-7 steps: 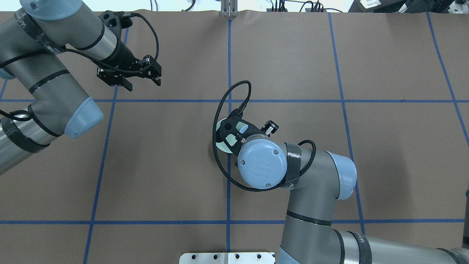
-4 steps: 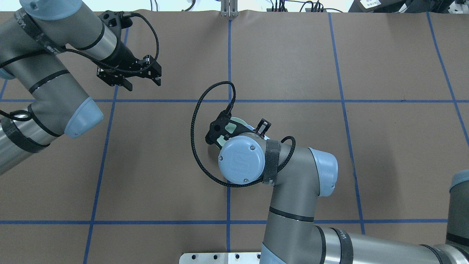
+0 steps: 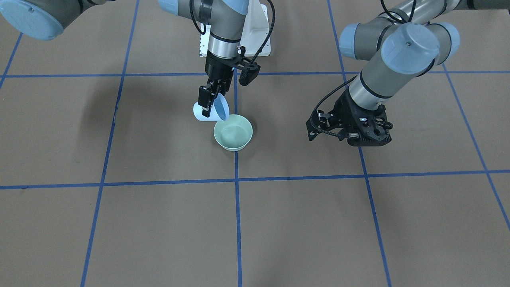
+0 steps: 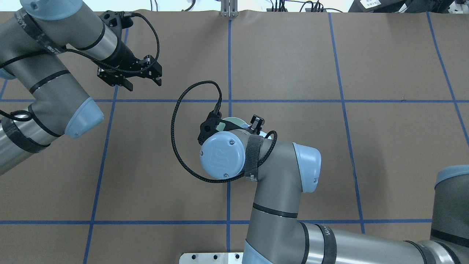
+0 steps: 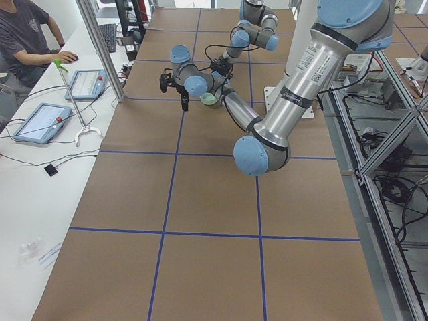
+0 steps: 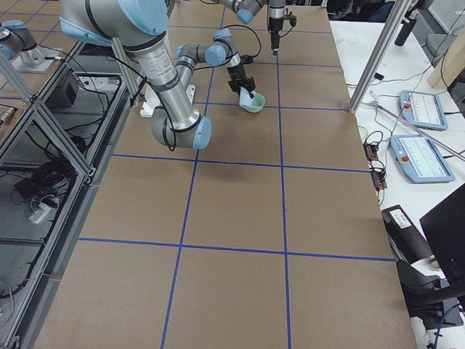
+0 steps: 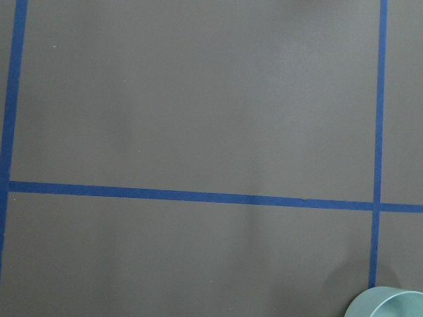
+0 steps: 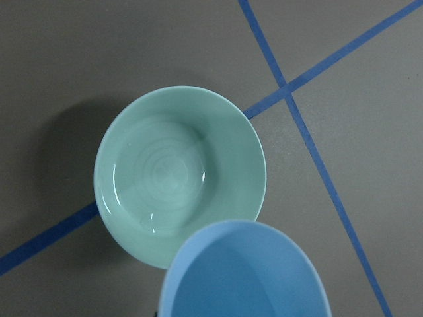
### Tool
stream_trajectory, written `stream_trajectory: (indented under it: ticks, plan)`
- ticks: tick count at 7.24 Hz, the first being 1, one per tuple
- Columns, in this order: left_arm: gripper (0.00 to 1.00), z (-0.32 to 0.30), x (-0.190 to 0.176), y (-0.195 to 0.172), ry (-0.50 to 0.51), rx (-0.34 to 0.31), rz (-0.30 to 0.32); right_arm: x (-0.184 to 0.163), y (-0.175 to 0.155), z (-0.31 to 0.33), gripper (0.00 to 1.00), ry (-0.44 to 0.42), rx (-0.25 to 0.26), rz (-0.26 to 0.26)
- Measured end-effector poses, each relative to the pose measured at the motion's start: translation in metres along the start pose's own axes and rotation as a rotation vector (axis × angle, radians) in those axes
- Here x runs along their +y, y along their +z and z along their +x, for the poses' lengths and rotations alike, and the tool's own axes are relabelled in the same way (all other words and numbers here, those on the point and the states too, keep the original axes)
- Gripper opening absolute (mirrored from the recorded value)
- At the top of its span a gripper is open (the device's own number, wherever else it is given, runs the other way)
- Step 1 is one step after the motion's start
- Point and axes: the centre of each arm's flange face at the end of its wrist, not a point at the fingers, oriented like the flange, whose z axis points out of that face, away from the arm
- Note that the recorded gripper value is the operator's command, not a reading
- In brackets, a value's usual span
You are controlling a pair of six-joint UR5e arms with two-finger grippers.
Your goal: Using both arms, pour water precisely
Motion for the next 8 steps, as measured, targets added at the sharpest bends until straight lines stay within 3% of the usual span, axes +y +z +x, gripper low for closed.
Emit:
stream_trajectory:
  ticks: [8]
  plan:
    - [0.9,0.001,0.002,-0.003,0.002,0.004,0.002,-0.022,0.014,-0.002,0.26,-0.136,0.088,-0.094]
